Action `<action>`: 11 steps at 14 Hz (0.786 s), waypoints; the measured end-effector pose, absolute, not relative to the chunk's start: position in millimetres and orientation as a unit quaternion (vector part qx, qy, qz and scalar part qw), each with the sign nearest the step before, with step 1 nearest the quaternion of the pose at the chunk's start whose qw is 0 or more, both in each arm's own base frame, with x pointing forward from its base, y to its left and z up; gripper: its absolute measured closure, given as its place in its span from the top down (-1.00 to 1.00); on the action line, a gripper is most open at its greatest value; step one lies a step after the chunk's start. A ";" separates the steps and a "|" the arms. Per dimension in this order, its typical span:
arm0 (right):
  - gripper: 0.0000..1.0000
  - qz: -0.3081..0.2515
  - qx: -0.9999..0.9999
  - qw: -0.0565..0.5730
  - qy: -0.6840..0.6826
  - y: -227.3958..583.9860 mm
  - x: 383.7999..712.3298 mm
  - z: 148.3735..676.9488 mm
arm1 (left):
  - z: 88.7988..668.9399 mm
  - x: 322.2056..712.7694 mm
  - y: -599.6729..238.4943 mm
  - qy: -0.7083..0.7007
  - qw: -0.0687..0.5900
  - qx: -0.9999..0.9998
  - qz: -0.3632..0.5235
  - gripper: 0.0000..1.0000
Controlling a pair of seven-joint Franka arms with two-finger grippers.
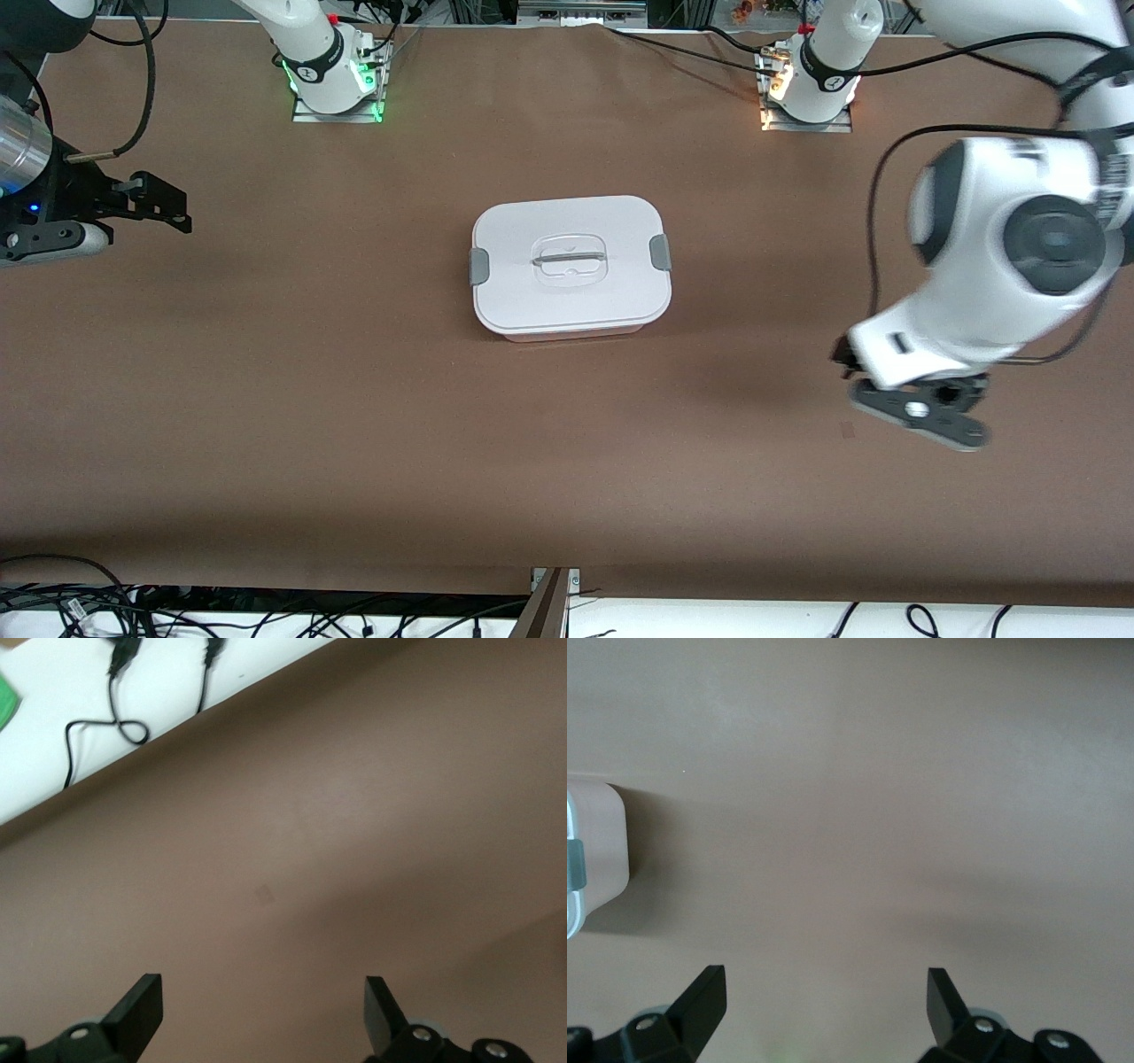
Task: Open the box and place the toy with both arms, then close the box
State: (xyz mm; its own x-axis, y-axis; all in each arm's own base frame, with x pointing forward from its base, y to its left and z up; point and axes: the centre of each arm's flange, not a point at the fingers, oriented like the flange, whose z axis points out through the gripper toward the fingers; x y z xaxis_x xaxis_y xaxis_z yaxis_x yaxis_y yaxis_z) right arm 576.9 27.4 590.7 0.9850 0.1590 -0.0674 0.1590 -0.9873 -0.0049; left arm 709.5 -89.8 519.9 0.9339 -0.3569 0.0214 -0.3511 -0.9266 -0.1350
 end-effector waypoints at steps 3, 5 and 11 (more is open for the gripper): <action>1.00 -0.038 0.997 0.000 0.074 20.6 577.3 587.0 | 546.9 691.5 -17.6 0.128 0.033 -0.991 -0.028 1.00; 1.00 -0.036 0.997 0.000 0.074 20.5 577.7 587.2 | 562.5 673.1 3.6 0.089 0.023 -0.995 -0.027 1.00; 1.00 -0.030 0.996 0.000 0.080 27.6 578.7 588.2 | 602.1 590.6 3.7 -0.006 -0.002 -1.000 0.012 1.00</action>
State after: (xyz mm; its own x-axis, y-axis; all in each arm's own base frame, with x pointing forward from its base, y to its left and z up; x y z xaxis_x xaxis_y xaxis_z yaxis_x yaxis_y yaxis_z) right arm 578.7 27.6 588.2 0.9854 0.1596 -0.0599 0.1597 -0.9872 -0.0038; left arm 590.6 3.7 602.1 0.9996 0.0128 -0.0245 0.0129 -0.9999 0.0044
